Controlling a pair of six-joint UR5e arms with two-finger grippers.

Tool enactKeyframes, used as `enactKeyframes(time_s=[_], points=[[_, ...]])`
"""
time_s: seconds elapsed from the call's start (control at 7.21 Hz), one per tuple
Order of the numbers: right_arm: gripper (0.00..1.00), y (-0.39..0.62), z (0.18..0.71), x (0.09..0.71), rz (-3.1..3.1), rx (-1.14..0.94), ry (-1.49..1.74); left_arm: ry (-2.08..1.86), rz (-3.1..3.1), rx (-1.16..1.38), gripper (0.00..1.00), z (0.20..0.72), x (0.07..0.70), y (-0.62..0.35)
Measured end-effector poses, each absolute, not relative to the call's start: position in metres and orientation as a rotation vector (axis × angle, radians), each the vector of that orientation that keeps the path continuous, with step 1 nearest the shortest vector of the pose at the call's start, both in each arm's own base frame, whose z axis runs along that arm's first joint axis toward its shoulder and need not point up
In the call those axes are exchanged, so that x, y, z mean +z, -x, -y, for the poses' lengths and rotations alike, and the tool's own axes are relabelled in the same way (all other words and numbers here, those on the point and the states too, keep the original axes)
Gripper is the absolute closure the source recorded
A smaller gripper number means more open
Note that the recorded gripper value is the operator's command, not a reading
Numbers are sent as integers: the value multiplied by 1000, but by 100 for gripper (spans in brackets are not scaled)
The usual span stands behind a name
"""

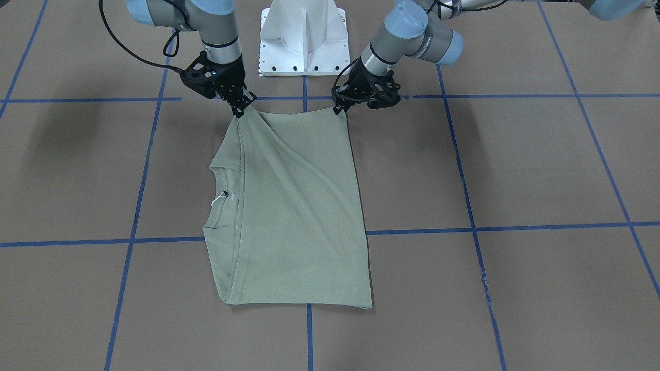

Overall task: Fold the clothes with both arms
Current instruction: 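Move the left gripper to the near hem corner beside the right gripper, then grasp the near edge with both grippers and fold it toward the far edge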

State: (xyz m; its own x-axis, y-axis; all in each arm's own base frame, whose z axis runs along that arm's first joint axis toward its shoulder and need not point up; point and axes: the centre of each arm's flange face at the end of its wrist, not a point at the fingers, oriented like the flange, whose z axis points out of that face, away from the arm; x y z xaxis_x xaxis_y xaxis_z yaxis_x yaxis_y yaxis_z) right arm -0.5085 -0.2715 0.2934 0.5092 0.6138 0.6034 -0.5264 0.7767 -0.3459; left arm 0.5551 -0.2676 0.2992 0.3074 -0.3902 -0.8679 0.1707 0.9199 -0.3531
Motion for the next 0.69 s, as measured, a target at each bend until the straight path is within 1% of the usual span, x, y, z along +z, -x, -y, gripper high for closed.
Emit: enactKeyframes(time_s=[0.14, 0.42, 0.69], points=[[100, 508, 271, 291, 780, 689, 125, 210, -1219, -371, 100, 267, 293, -548], [100, 504, 267, 281, 802, 691, 134, 209, -1245, -355, 100, 254, 293, -505], [100, 502, 242, 268, 830, 677, 158, 216, -1269, -347, 100, 243, 286, -478]])
